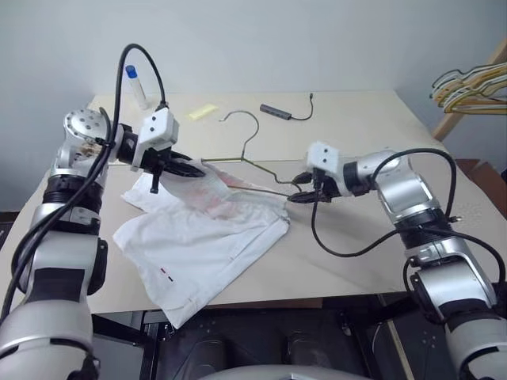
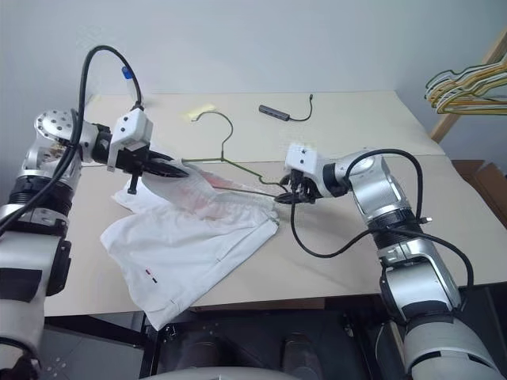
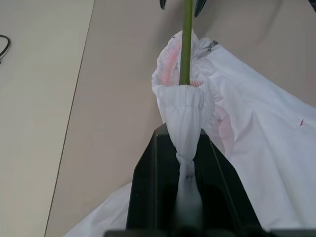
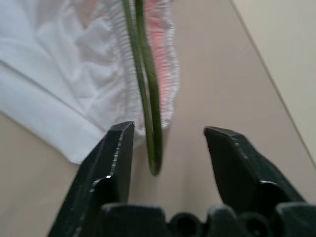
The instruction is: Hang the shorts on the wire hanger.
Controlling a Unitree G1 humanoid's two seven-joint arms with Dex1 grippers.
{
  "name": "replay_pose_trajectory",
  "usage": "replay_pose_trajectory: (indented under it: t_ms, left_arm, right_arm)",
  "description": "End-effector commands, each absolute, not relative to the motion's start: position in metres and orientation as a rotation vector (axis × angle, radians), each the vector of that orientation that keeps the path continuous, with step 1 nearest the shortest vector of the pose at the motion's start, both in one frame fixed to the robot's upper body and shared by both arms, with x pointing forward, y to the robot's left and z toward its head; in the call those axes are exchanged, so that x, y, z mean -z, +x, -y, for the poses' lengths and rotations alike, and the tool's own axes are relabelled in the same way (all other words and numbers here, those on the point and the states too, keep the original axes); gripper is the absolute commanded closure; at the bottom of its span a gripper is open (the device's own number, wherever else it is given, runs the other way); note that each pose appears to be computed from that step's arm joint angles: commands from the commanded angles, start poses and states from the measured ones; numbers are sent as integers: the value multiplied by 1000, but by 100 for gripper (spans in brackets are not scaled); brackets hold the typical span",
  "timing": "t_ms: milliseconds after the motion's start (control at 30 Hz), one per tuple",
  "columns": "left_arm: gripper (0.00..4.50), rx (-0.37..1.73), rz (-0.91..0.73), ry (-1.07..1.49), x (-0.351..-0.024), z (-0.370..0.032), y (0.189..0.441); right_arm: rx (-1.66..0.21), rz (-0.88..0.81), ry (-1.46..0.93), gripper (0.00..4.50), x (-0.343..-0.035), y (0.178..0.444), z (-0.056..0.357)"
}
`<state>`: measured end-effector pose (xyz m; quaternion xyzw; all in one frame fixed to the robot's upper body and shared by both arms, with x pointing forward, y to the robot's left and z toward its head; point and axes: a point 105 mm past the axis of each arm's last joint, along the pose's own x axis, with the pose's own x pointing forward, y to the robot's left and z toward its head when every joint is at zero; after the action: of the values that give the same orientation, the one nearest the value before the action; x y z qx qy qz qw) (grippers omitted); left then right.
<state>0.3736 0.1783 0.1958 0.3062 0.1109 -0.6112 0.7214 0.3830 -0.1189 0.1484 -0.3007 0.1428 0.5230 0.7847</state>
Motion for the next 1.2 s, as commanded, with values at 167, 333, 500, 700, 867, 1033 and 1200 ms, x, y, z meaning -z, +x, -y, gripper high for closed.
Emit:
replay_pose_trajectory:
  t_ms: [167,333,500,700,867,1033,1200]
  left_arm:
    - [450,1239,-176,721,-216,-187,385]
    - [450,1202,-148,724,-226,-191,388]
    - [450,1177,-123,724,-235,-195,389]
    - [450,1170,-107,726,-240,-197,388]
    - [450,1166,-109,727,-239,-197,388]
    - [450,1151,-100,724,-240,-197,390]
    - [450,1151,-105,722,-238,-199,389]
  right_arm:
    - [-892,-239,-407,3,-208,403,167]
    - [-884,-298,-279,3,-195,391,177]
    - [-913,-398,-154,3,-150,370,163]
    - [-989,-425,-42,3,-119,355,120]
    - [-1030,-428,42,3,-107,359,87]
    - [-1050,-458,63,39,-94,362,70]
    - [-1036,-437,84,197,-96,369,66]
